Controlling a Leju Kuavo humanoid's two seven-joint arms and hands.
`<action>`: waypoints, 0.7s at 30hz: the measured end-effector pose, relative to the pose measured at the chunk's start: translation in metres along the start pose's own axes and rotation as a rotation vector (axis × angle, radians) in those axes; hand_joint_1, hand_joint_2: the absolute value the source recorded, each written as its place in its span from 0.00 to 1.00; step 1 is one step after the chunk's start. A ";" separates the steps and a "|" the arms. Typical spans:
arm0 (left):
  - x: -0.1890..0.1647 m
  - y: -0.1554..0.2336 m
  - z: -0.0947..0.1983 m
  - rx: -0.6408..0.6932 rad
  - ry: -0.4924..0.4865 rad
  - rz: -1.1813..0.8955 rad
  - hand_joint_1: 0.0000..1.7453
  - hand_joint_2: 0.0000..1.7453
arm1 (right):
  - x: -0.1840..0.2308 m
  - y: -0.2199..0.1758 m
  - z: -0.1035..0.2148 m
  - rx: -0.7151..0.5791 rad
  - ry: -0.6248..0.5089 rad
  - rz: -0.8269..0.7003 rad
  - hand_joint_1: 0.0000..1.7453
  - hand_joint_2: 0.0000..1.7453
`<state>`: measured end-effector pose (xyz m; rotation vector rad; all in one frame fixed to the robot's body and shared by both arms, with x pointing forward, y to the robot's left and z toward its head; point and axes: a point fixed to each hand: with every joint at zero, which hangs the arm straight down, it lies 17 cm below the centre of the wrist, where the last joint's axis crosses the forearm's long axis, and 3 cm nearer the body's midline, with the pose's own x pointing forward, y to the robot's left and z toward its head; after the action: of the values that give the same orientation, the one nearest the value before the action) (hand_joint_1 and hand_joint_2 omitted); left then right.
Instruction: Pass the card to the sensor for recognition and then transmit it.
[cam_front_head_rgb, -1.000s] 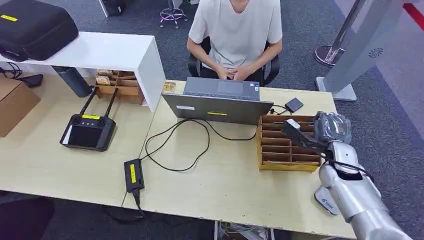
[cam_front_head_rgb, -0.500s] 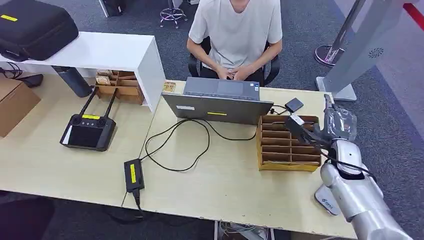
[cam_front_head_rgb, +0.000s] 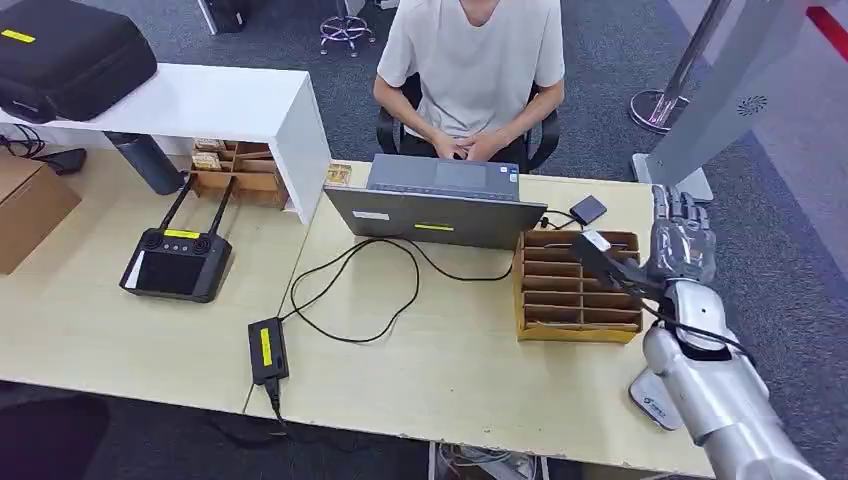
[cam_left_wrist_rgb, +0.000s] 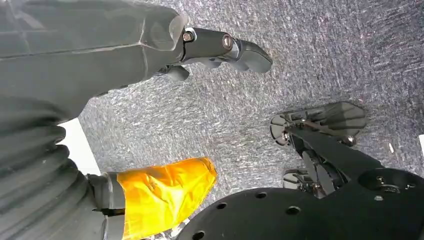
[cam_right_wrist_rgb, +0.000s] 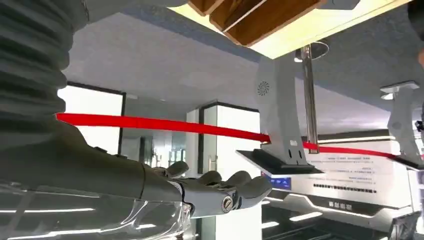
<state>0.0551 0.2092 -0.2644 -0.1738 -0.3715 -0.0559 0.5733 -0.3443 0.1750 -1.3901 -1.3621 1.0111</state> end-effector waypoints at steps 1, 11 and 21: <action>0.000 0.000 0.000 0.000 0.000 0.000 0.00 1.00 | 0.000 0.001 0.001 0.002 -0.003 0.000 0.00 1.00; 0.000 0.000 0.000 -0.002 0.001 -0.006 0.00 1.00 | 0.011 0.010 0.008 0.018 -0.029 0.005 0.00 1.00; -0.001 0.000 0.000 -0.001 0.005 -0.013 0.00 1.00 | 0.024 0.015 0.011 0.027 -0.042 -0.013 0.00 1.00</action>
<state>0.0545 0.2091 -0.2648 -0.1724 -0.3679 -0.0690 0.5674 -0.3191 0.1587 -1.3458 -1.3818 1.0518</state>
